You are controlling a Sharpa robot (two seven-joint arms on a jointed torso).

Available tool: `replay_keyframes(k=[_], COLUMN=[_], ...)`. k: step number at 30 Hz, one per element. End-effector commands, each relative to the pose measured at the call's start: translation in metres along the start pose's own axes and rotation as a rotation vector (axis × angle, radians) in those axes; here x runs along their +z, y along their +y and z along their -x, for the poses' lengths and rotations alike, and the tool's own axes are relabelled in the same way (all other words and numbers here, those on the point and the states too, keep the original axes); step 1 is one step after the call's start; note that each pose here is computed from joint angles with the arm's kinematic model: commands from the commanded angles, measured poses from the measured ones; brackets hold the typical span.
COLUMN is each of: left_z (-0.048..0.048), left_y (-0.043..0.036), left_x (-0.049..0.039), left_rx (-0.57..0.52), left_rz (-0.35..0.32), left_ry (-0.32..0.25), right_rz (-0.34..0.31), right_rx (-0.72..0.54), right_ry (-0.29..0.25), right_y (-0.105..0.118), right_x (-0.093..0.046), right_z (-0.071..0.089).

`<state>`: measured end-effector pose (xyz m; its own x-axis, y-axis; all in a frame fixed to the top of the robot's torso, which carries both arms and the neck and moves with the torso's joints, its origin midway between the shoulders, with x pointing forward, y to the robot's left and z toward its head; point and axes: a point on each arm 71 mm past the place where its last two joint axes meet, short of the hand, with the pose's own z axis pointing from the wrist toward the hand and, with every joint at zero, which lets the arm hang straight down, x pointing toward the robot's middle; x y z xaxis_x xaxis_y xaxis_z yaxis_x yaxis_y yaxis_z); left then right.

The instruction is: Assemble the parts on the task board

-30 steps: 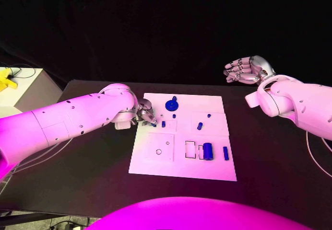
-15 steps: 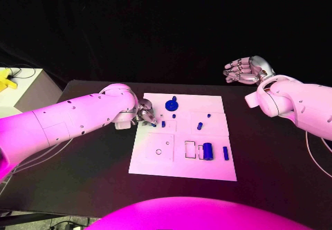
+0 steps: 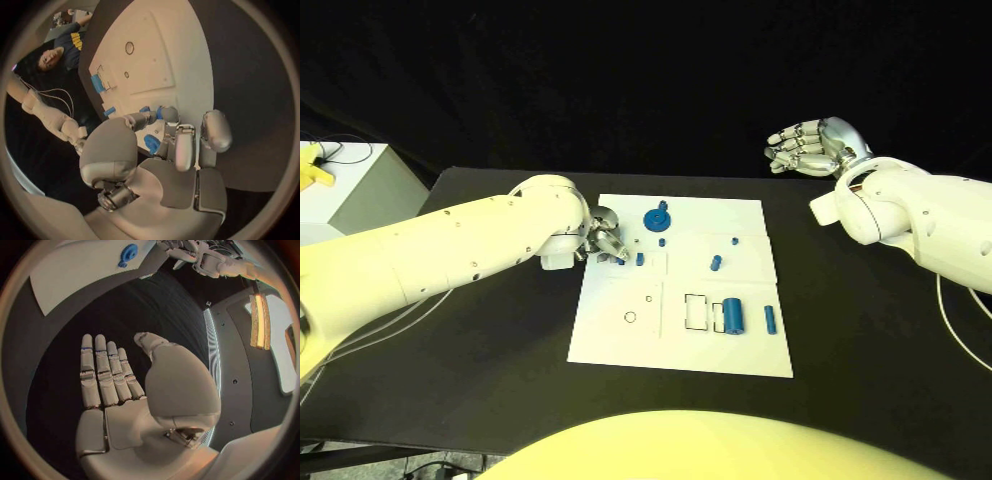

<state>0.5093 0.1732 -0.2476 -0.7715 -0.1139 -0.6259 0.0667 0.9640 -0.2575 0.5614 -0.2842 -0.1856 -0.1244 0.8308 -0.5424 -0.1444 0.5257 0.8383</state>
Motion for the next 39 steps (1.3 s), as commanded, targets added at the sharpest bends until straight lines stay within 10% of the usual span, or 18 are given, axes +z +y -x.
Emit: replay_keyframes(k=[1,39], left_z=[-0.0074,-0.0021], left_y=[-0.0025,0.0086], left_x=[0.0028,0.0029], left_rx=[0.02,0.027], left_rz=[-0.007,0.027], left_ry=[0.035,-0.007], right_rz=[0.01,0.008], right_rx=[-0.005,-0.003], right_ry=[0.004,0.006], right_y=[0.001,-0.001], right_x=[0.0,-0.001], right_z=[-0.001,0.0])
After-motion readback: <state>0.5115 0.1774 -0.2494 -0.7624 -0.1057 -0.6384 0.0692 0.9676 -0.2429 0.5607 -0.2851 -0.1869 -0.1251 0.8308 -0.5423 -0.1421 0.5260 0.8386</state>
